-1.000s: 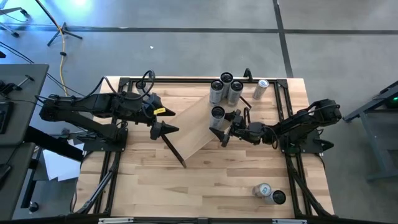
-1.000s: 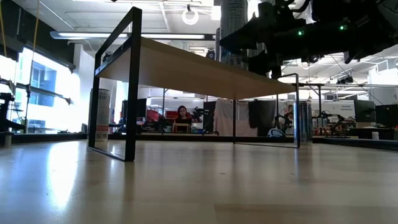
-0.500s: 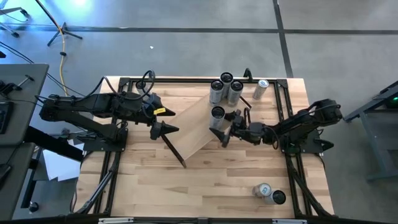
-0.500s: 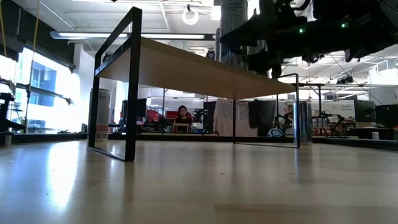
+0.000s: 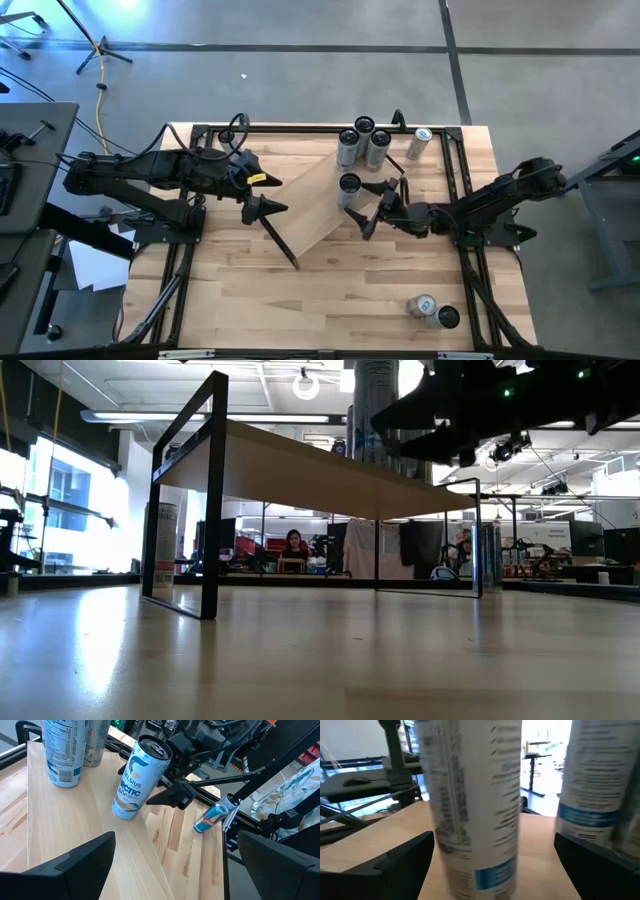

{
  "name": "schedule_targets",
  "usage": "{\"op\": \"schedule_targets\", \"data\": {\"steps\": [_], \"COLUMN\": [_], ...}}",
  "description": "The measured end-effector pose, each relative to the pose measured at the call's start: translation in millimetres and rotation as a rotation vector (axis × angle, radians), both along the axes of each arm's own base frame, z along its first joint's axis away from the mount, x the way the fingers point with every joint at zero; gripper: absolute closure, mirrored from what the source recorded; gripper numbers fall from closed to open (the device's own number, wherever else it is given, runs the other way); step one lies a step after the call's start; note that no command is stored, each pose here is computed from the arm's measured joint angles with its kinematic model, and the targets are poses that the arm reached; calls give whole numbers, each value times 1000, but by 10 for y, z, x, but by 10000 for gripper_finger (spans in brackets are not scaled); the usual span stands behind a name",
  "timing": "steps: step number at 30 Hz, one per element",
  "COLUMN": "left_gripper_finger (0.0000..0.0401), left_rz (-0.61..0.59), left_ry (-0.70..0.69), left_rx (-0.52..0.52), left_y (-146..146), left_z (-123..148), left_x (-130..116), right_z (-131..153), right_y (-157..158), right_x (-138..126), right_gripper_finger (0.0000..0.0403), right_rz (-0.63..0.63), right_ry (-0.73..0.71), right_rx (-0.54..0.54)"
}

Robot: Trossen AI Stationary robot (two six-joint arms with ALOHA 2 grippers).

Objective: Place canned beverage on shelf
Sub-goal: Put the white-blue soda can on the shelf and align it with the other white-blue soda can

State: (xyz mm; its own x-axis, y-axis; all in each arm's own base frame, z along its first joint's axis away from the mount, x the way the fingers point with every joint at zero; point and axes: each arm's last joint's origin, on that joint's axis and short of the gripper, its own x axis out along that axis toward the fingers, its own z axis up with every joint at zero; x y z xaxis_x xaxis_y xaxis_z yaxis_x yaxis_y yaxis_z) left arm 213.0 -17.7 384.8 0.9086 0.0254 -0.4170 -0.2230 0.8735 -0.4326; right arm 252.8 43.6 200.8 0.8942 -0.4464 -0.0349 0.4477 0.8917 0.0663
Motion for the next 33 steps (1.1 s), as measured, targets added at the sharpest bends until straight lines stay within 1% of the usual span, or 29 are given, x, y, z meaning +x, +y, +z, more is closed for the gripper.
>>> {"op": "schedule_targets", "data": {"steps": [3, 6, 13, 20, 24, 27, 33], "left_gripper_finger": [13, 13, 13, 13, 13, 13, 13], "left_rz": [0, 0, -1, 0, -1, -1, -1], "left_ry": [0, 0, 0, 0, -11, -15, -32], "left_rx": [0, 0, 0, 1, 1, 1, -1], "left_y": [0, -1, -1, 0, 0, -1, -1], "left_z": [0, 0, 0, 0, 10, 13, 28], "left_x": [0, 0, 0, 0, 4, 6, 13], "right_z": [71, 145, 251, 358, 432, 511, 628], "right_y": [23, 63, 193, 281, 317, 331, 321], "right_x": [-64, -139, -380, -651, -783, -859, -929], "right_gripper_finger": [4, 4, 4, 4, 4, 4, 4], "right_rz": [18, 63, 150, 226, 270, 297, 301], "right_ry": [7, 17, 84, 113, 88, 31, -106], "right_rx": [5, 4, 30, 78, 118, 173, 363]}}
